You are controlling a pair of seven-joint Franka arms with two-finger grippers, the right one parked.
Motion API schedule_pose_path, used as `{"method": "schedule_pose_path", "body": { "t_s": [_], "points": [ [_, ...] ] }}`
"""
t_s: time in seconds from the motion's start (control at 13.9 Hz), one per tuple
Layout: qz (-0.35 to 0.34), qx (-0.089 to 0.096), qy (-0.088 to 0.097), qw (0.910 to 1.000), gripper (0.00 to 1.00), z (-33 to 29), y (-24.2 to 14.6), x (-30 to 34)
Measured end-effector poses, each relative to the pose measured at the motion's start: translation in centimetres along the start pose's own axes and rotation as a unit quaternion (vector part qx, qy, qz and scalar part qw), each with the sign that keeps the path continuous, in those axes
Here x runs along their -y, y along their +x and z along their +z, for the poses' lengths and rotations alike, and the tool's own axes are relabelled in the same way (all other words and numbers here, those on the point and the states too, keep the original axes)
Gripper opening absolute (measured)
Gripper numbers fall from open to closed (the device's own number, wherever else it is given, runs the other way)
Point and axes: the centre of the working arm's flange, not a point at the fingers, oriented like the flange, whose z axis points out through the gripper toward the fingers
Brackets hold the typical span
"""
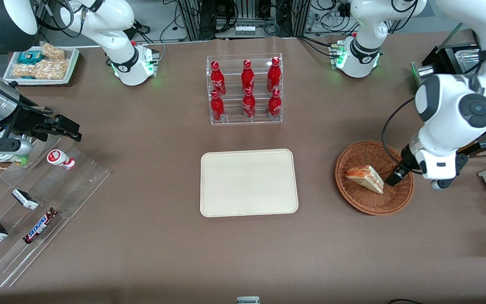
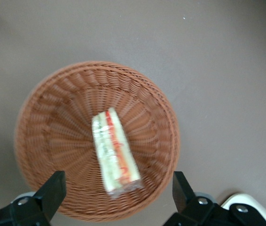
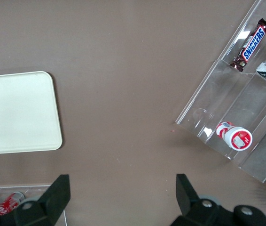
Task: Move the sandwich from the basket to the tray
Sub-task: 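Lower the left gripper and close it on the wrapped sandwich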
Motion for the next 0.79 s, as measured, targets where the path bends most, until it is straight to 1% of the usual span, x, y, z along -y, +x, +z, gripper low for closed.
{"method": "schedule_pose_path", "body": {
  "t_s": [0.07, 0.22, 0.29, 0.36, 0.58, 0.79],
  "points": [
    [-0.014, 0.003, 0.001, 0.9999, 1.00, 1.0, -0.7, -0.7],
    [-0.023, 0.013, 0.014, 0.9996, 1.00, 3.0, -1.9, -1.2],
    [-0.021, 0.015, 0.024, 0.9994, 1.00, 4.1, -2.2, -0.9],
    [-0.020, 0.013, 0.029, 0.9993, 1.00, 5.3, -2.6, -0.2],
    [-0.029, 0.015, 0.034, 0.9989, 1.00, 8.4, -3.5, 1.8],
    [-0.054, 0.013, 0.031, 0.9980, 1.00, 9.5, -4.0, 2.5]
  ]
}}
